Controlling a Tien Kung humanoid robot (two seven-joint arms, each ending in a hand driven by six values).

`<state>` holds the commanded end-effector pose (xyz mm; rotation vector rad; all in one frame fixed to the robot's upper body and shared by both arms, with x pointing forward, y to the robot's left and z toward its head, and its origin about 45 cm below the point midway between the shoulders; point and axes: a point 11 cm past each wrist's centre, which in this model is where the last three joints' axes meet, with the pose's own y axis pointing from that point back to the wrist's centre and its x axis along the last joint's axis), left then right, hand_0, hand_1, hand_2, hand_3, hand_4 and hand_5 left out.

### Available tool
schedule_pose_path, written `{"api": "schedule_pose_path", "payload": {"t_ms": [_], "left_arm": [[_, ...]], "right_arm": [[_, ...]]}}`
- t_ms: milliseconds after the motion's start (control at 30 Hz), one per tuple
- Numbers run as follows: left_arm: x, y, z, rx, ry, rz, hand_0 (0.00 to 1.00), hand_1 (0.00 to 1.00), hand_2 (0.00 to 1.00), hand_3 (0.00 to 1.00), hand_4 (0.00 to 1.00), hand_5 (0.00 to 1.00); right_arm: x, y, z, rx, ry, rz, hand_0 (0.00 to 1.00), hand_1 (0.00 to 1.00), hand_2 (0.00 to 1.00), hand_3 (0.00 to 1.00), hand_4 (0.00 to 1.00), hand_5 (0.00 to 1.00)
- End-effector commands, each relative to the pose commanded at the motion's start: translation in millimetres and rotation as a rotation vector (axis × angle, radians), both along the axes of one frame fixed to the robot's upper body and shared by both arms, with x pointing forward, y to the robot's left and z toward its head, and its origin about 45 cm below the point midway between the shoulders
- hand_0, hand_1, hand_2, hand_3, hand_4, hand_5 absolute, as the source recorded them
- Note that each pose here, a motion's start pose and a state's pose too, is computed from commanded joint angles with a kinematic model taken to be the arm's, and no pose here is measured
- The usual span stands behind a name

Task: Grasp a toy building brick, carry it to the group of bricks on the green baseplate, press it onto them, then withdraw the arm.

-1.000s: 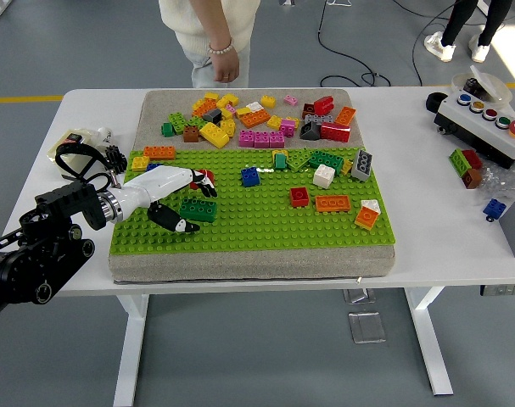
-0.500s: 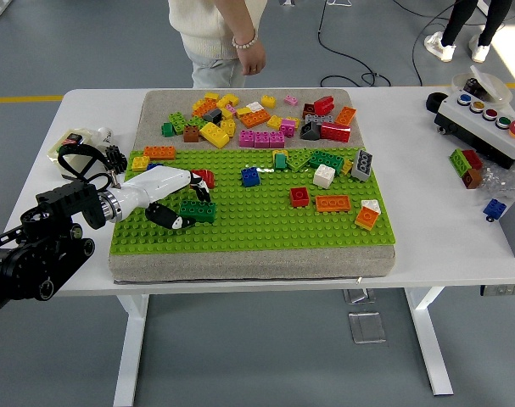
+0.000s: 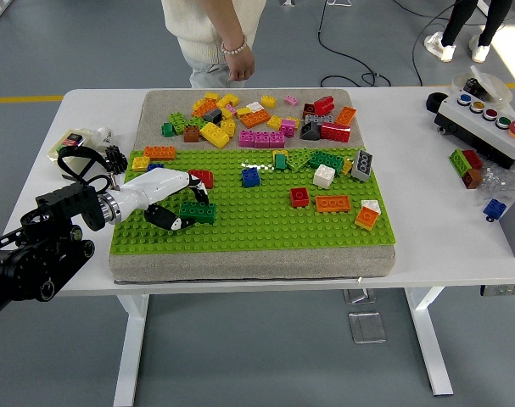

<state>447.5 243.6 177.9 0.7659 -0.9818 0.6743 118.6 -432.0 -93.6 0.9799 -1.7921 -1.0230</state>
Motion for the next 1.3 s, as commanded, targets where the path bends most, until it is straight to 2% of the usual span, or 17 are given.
{"api": "schedule_pose_path", "payload": {"t_ms": [67,100,267,300,700,1300], "left_arm": [[0.1,-0.4,0.8,-0.005,-0.006,0.0,0.744,0.714,0.603,0.584,0.72,0.002],[0.2,-0.6,1.5,-0.01,-0.012,0.001,0.637,0.619,0.57,0.542,0.63,0.002],[0.7,-0.4,4.8,-0.031,-0.035,0.008,0.637,0.619,0.57,0.542,0.63,0.002],[0.7,0.0,5.5,-0.039,-0.036,0.012,0.599,0.577,0.559,0.528,0.621,0.002],[-4.1,-2.2,9.2,-0.112,-0.021,0.046,0.604,0.579,0.565,0.534,0.654,0.002],[-17.2,-21.1,-3.1,-0.17,0.015,0.054,0.595,0.573,0.561,0.532,0.619,0.002]], "right_arm": [[0.0,0.0,0.0,0.0,0.0,-0.001,0.758,0.679,0.721,0.639,0.912,0.502],[0.0,0.0,0.0,0.0,0.0,-0.001,0.758,0.679,0.721,0.639,0.912,0.503],[-0.2,-0.5,0.2,-0.001,0.0,-0.002,0.758,0.679,0.721,0.639,0.912,0.503],[-0.3,-0.6,0.2,-0.001,0.0,-0.002,0.758,0.678,0.72,0.639,0.912,0.503],[-1.2,-3.5,1.0,-0.005,-0.002,-0.007,0.758,0.679,0.72,0.639,0.912,0.504],[-0.7,-5.3,1.8,-0.011,-0.004,0.0,0.759,0.678,0.722,0.639,0.912,0.504]]}}
